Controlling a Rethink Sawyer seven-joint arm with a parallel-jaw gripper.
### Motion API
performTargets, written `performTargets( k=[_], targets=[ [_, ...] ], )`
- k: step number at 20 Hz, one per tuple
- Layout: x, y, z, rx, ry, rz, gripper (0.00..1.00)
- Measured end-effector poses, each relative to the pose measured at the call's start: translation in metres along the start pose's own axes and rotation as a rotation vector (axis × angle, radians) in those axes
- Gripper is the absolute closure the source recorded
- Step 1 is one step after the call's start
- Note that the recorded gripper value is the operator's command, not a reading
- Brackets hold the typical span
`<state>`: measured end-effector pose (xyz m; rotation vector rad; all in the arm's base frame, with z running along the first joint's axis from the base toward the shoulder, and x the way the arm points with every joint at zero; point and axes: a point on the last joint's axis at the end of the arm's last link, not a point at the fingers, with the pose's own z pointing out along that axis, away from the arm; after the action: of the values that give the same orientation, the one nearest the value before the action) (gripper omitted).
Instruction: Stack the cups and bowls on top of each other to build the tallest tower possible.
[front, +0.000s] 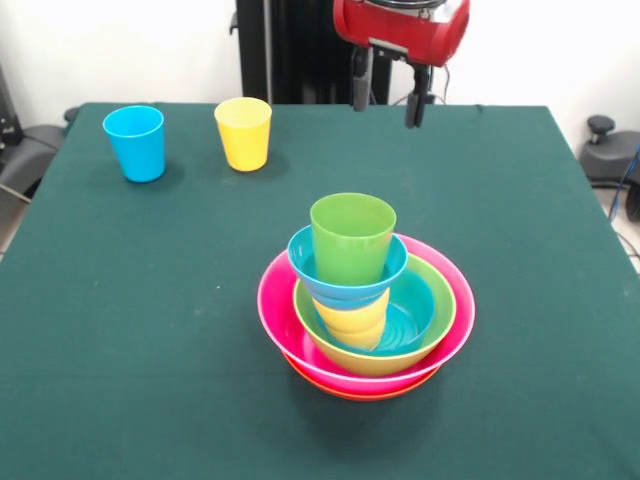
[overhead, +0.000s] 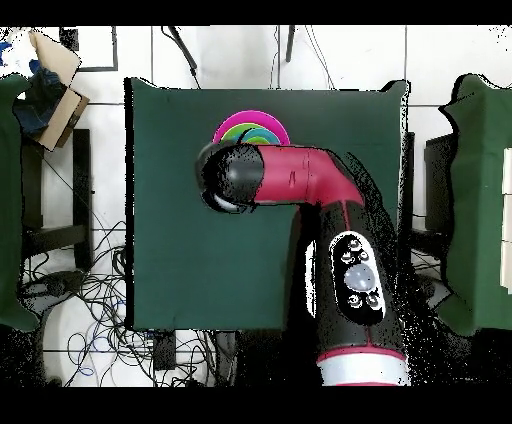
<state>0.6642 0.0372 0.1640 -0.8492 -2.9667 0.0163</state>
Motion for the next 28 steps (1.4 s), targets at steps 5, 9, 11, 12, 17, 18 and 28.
performTargets(
  k=[5, 9, 11, 12, 17, 18, 28],
  targets=[
    [0.020, -0.032, 0.015, 0.009, -0.006, 0.019, 0.00],
    [0.034, -0.061, 0.022, 0.017, -0.001, 0.047, 0.00],
    [0.041, -0.075, 0.023, 0.018, 0.006, 0.065, 0.00],
    [0.043, -0.081, 0.022, 0.018, 0.008, 0.072, 0.00],
    [0.054, -0.117, 0.022, 0.019, 0.017, 0.122, 0.00],
    [0.057, -0.124, 0.024, 0.022, 0.009, 0.125, 0.00],
    [0.070, -0.116, 0.053, 0.018, -0.082, 0.036, 0.00]
  ],
)
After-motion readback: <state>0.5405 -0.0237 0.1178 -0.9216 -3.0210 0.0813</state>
